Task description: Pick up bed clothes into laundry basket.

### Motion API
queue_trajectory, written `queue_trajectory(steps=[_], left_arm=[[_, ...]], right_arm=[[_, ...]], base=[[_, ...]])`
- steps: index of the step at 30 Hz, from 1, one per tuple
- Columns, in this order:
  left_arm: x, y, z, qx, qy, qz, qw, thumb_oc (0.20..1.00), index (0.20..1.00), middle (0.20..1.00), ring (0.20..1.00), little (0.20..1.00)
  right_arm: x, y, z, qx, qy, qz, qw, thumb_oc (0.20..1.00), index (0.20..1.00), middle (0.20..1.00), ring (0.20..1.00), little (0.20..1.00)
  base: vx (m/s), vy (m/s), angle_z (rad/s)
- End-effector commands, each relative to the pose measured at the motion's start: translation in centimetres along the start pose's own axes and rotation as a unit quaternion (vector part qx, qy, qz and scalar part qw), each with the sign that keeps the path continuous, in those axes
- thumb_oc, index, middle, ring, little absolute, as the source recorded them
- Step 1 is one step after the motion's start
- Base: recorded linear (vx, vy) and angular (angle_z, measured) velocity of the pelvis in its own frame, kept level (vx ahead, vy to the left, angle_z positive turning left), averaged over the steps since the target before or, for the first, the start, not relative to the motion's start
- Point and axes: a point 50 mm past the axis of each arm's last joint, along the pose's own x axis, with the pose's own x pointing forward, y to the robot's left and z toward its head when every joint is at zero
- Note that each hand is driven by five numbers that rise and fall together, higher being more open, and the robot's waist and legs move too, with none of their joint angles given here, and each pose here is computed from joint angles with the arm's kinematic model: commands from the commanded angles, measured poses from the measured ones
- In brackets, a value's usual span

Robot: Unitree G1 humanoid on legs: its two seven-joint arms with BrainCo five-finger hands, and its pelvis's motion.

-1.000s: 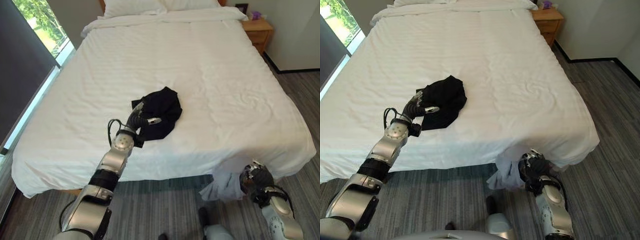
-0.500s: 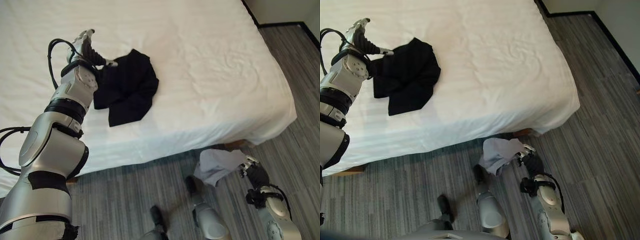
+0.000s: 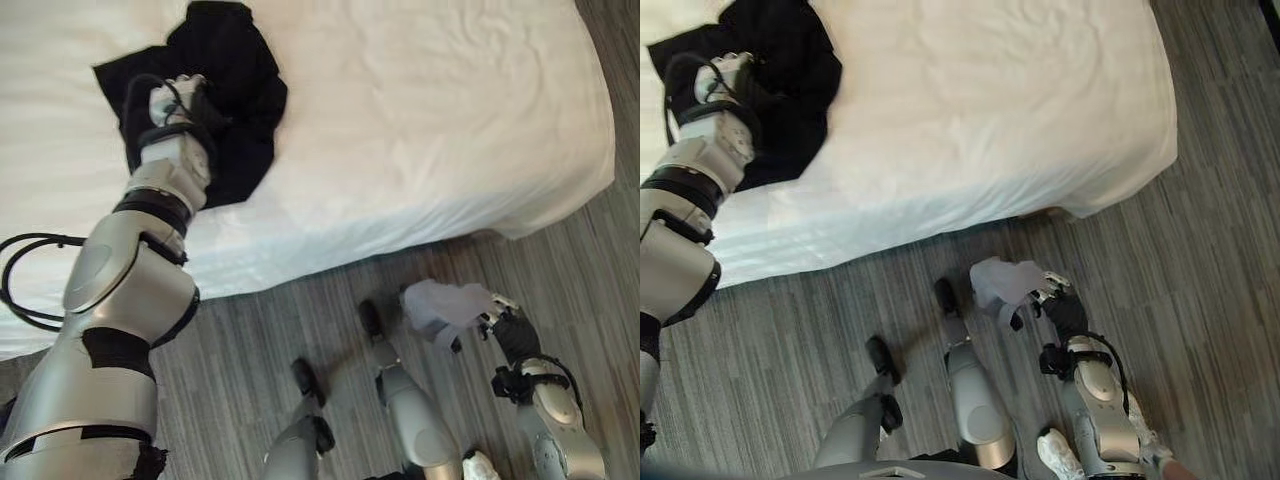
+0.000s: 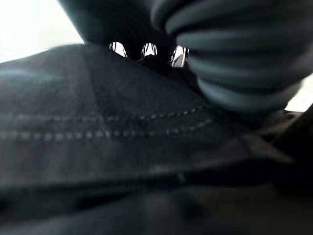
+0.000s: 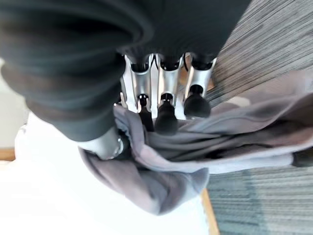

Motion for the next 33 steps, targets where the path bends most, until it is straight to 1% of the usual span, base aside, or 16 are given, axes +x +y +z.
queue_trajectory(steps=[1,2,5,6,7,9,11,12,16,21,22,25,28,30,31,33], left_arm=[[-0.6,-0.9,2.2,-0.042,-0.072,-0.032,0.996,0.200,0.200,0.200,0.200,0.200],[-2.3,-2.4,3.0,-0.162,-0.114,-0.051,0.979,0.200,0.200,0.200,0.200,0.200],[-8.1,-7.6,1.4,-0.348,-0.115,-0.130,0.921,0.200,0.200,0.200,0.200,0.200],[-11.7,-10.1,-0.7,-0.448,-0.073,-0.148,0.878,0.200,0.200,0.200,0.200,0.200],[-15.7,-13.1,-3.0,-0.555,0.004,-0.158,0.817,0.200,0.200,0.200,0.200,0.200],[-18.9,-13.6,-6.0,-0.584,0.059,-0.133,0.799,0.200,0.200,0.200,0.200,0.200],[-24.9,-15.6,-9.1,-0.669,0.162,-0.101,0.718,0.200,0.200,0.200,0.200,0.200],[-26.7,-16.3,-9.8,-0.689,0.196,-0.087,0.692,0.200,0.200,0.200,0.200,0.200],[-28.4,-17.1,-9.4,-0.727,0.220,-0.066,0.648,0.200,0.200,0.200,0.200,0.200],[-28.0,-17.6,-8.4,-0.730,0.224,-0.058,0.644,0.200,0.200,0.200,0.200,0.200],[-27.4,-15.5,-10.4,-0.636,0.251,0.055,0.728,0.200,0.200,0.200,0.200,0.200],[-27.8,-16.0,-10.8,-0.638,0.266,0.054,0.720,0.200,0.200,0.200,0.200,0.200],[-28.1,-16.9,-10.8,-0.656,0.284,0.050,0.697,0.200,0.200,0.200,0.200,0.200],[-27.4,-15.9,-10.7,-0.657,0.260,0.058,0.706,0.200,0.200,0.200,0.200,0.200],[-25.8,-13.7,-11.1,-0.638,0.226,0.089,0.731,0.200,0.200,0.200,0.200,0.200],[-25.2,-12.3,-10.9,-0.649,0.204,0.116,0.724,0.200,0.200,0.200,0.200,0.200]], right_arm=[[0.4,-1.2,2.7,-0.026,-0.073,-0.011,0.997,0.200,0.200,0.200,0.200,0.200],[0.2,-1.8,2.6,-0.024,-0.068,-0.025,0.997,0.200,0.200,0.200,0.200,0.200],[0.1,-3.1,2.3,-0.019,-0.054,-0.058,0.997,0.200,0.200,0.200,0.200,0.200],[0.1,-3.9,1.6,-0.011,-0.039,-0.078,0.996,0.200,0.200,0.200,0.200,0.200],[0.1,-4.2,1.3,0.005,-0.035,-0.087,0.996,0.200,0.200,0.200,0.200,0.200],[0.1,-4.8,0.7,0.003,-0.017,-0.094,0.995,0.200,0.200,0.200,0.200,0.200],[0.4,-4.8,0.0,0.012,-0.005,-0.086,0.996,0.200,0.200,0.200,0.200,0.200],[0.5,-4.3,-0.4,0.021,0.001,-0.070,0.997,0.200,0.200,0.200,0.200,0.200],[0.4,-3.3,-1.0,0.035,0.012,-0.048,0.998,0.200,0.200,0.200,0.200,0.200],[0.5,-2.6,-1.4,0.036,0.021,-0.035,0.999,0.200,0.200,0.200,0.200,0.200],[-0.4,-5.0,2.4,-0.038,-0.069,-0.179,0.981,0.200,0.200,0.200,0.200,0.200],[-1.0,-5.9,2.2,-0.045,-0.065,-0.200,0.977,0.200,0.200,0.200,0.200,0.200],[-1.7,-7.3,2.0,-0.052,-0.057,-0.226,0.971,0.200,0.200,0.200,0.200,0.200],[-2.1,-8.0,2.0,-0.063,-0.051,-0.238,0.968,0.200,0.200,0.200,0.200,0.200],[-1.1,-8.2,2.1,-0.073,-0.045,-0.234,0.968,0.200,0.200,0.200,0.200,0.200],[-0.8,-8.7,2.8,-0.076,-0.056,-0.246,0.965,0.200,0.200,0.200,0.200,0.200]], base=[[0.02,-0.038,0.03],[0.03,-0.022,0.03],[0.06,0.011,0.11],[0.09,0.013,0.45],[0.09,0.019,0.49],[0.08,-0.006,0.46],[0.11,-0.034,0.25],[0.09,-0.034,-0.06],[0.01,-0.016,0.26],[-0.02,-0.018,-0.02],[0.00,-0.026,-0.05],[0.00,-0.015,-0.10],[0.02,-0.002,0.00],[-0.03,0.012,-0.14],[-0.18,0.041,-0.57],[-0.24,0.110,-1.89]])
